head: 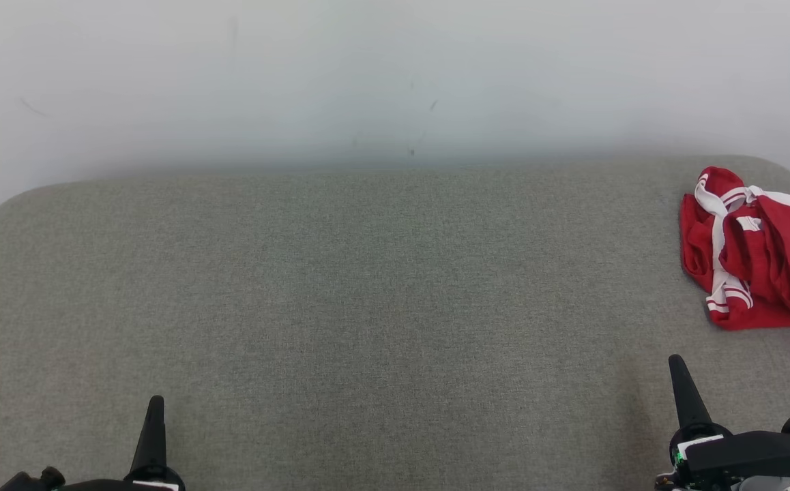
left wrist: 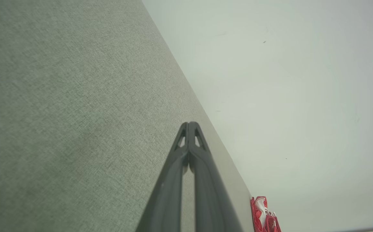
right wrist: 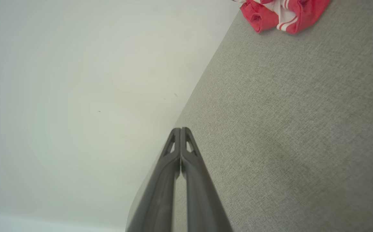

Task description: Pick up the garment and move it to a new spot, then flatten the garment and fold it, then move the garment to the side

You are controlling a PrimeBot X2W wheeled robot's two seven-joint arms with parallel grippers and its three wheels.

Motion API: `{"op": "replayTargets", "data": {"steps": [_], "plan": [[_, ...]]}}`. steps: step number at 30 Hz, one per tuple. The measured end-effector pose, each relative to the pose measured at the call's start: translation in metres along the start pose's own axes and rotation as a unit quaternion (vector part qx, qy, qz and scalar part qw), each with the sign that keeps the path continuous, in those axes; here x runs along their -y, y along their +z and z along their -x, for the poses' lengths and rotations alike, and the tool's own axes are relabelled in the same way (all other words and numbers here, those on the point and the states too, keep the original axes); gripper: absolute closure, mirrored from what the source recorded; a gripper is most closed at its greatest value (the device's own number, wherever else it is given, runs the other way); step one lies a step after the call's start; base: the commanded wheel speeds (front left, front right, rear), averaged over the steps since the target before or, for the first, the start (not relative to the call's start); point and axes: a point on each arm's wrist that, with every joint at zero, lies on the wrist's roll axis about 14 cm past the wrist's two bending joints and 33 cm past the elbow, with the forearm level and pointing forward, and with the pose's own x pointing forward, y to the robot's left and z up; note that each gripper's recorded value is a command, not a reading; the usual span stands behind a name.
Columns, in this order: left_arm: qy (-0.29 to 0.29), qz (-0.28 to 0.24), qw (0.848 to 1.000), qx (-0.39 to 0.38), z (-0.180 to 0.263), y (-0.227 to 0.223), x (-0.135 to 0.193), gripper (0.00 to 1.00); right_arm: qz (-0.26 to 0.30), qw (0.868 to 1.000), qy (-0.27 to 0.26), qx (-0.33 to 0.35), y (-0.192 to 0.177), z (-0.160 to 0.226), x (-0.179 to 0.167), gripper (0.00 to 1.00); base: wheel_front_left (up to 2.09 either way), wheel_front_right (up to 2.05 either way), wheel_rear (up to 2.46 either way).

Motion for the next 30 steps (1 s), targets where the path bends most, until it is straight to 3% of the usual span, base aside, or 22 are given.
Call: {"op": "replayTargets", "data": {"steps": [30], "plan": [[-0.016,0.128,0.992,0.000,-0.0052,0.0070,0.0104,1.00,-0.132,0.991,0.012,0.004,0.0047,-0.0041,-0.0064,1.00,0.00,0.00,0.00]]}}
